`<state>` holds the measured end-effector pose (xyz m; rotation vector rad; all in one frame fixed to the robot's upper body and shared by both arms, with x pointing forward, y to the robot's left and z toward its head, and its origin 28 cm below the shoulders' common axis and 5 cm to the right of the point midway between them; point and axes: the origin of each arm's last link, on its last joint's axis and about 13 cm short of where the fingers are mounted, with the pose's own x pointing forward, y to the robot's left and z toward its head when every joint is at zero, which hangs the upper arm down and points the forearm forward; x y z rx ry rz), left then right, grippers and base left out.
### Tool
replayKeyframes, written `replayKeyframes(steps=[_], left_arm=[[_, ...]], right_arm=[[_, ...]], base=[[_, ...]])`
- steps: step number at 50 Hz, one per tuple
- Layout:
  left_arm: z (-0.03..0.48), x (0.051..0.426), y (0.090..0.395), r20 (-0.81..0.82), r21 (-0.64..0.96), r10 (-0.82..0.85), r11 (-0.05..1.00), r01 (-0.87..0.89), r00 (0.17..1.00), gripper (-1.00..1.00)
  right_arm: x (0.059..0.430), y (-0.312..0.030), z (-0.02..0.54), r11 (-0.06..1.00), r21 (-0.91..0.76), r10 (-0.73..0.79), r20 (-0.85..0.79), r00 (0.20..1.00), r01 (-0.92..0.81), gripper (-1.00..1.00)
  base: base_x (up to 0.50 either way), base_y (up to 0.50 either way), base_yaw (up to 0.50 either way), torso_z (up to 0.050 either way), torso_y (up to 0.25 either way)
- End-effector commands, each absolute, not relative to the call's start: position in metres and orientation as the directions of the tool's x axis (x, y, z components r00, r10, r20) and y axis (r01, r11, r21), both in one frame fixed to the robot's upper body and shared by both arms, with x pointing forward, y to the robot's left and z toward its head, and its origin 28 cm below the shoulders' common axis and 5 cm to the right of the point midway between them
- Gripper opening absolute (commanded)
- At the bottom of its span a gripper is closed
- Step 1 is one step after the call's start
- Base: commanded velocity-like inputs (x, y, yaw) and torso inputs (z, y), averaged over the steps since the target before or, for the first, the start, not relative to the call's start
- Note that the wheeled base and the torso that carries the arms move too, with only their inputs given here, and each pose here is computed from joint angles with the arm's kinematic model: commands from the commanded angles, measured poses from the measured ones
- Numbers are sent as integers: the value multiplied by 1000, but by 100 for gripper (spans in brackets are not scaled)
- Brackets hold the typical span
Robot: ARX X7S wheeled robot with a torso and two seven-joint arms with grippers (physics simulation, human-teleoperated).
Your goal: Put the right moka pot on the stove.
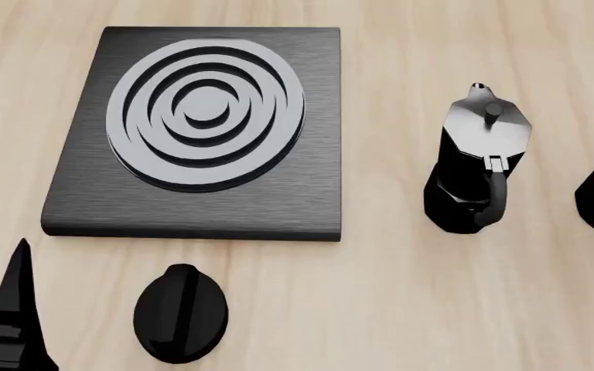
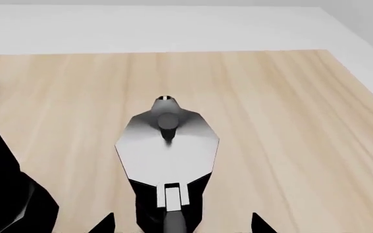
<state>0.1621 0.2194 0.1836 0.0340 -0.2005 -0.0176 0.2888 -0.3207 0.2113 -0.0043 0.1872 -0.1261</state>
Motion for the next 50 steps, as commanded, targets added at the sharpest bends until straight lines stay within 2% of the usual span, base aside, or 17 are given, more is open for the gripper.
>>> replayKeyframes(steps=[1, 48, 49, 50], left_arm=[[183, 162, 219, 201, 36, -19, 999, 12, 979, 100], [185, 162, 219, 208, 26, -13, 1000, 8, 978, 100], [184, 162, 219, 208, 28, -14, 1000, 8, 978, 100], [184, 162, 219, 209, 30, -13, 1000, 7, 978, 100]], right_arm=[[295, -319, 205, 993, -15, -119, -202, 972, 119, 100], [307, -319, 189, 993, -25, -117, -243, 963, 115, 100], [307, -319, 189, 993, -24, -117, -242, 963, 115, -100], [306, -318, 191, 993, -23, -115, -238, 965, 113, -100]], base=[[0, 0, 0, 0, 0], [0, 0, 0, 0, 0], [0, 0, 0, 0, 0], [0, 0, 0, 0, 0]])
